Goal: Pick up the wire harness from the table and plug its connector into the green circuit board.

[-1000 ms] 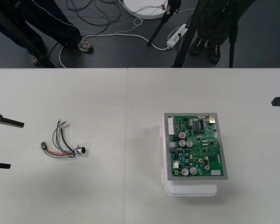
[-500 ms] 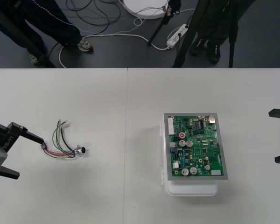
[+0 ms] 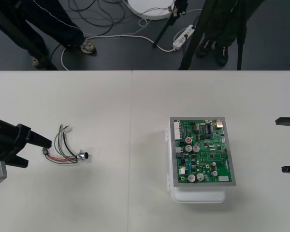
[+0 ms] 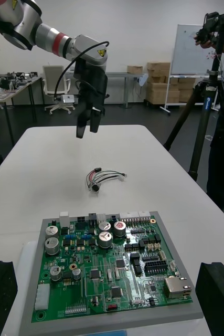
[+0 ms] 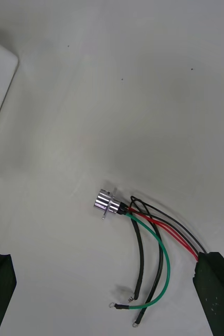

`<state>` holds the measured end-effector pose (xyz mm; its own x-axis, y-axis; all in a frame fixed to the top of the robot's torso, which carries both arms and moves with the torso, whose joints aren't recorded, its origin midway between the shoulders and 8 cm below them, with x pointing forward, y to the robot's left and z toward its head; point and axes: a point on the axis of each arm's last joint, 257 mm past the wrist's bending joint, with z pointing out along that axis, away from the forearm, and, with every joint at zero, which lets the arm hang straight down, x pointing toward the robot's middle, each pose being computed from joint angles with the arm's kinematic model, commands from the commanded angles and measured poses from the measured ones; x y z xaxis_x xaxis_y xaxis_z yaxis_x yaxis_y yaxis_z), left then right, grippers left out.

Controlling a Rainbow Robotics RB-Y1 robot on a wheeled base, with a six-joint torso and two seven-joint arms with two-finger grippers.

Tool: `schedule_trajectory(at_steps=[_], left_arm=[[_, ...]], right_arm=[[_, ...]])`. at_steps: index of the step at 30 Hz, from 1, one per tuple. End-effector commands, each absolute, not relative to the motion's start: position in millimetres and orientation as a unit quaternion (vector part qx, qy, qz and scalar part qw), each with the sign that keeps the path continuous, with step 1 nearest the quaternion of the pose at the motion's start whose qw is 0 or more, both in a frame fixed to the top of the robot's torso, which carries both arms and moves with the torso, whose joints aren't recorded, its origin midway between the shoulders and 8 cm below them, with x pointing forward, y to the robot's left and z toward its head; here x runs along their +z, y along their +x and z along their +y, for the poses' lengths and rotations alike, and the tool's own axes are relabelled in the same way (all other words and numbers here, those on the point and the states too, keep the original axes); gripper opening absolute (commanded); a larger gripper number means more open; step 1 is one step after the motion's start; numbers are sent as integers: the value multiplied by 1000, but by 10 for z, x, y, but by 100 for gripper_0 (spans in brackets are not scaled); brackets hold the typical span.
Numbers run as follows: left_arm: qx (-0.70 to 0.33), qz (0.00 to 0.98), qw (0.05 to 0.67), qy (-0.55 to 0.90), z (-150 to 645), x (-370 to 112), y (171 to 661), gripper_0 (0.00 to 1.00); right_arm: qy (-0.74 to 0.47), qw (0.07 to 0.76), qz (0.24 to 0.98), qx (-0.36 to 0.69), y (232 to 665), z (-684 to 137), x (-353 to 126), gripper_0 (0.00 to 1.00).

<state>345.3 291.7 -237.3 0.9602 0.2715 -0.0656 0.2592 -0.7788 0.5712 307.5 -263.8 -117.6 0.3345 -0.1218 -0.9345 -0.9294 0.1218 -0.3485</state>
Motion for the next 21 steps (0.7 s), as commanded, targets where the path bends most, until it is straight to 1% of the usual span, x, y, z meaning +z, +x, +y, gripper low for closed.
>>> schedule_trajectory(at_steps=[1, 6, 12, 14, 17, 21], left_arm=[[108, 39, 288, 951, 2903, -2173, 3838, 100], [155, -58, 285, 944, 2777, -2099, 3957, 100], [190, -169, 282, 925, 2645, -1958, 3995, 100], [206, -221, 272, 913, 2582, -1883, 4002, 100], [223, -273, 259, 899, 2534, -1799, 4010, 100], [241, -349, 234, 875, 2472, -1720, 3993, 100]], right_arm=[[-585, 592, 431, 350, 3050, -2533, -1123, 100], [-574, 586, 426, 382, 3051, -2504, -1161, 100], [-576, 581, 420, 393, 3084, -2472, -1191, 100], [-578, 586, 415, 388, 3108, -2466, -1183, 100], [-582, 605, 399, 369, 3163, -2458, -1136, 100], [-580, 610, 396, 367, 3206, -2425, -1113, 100]])
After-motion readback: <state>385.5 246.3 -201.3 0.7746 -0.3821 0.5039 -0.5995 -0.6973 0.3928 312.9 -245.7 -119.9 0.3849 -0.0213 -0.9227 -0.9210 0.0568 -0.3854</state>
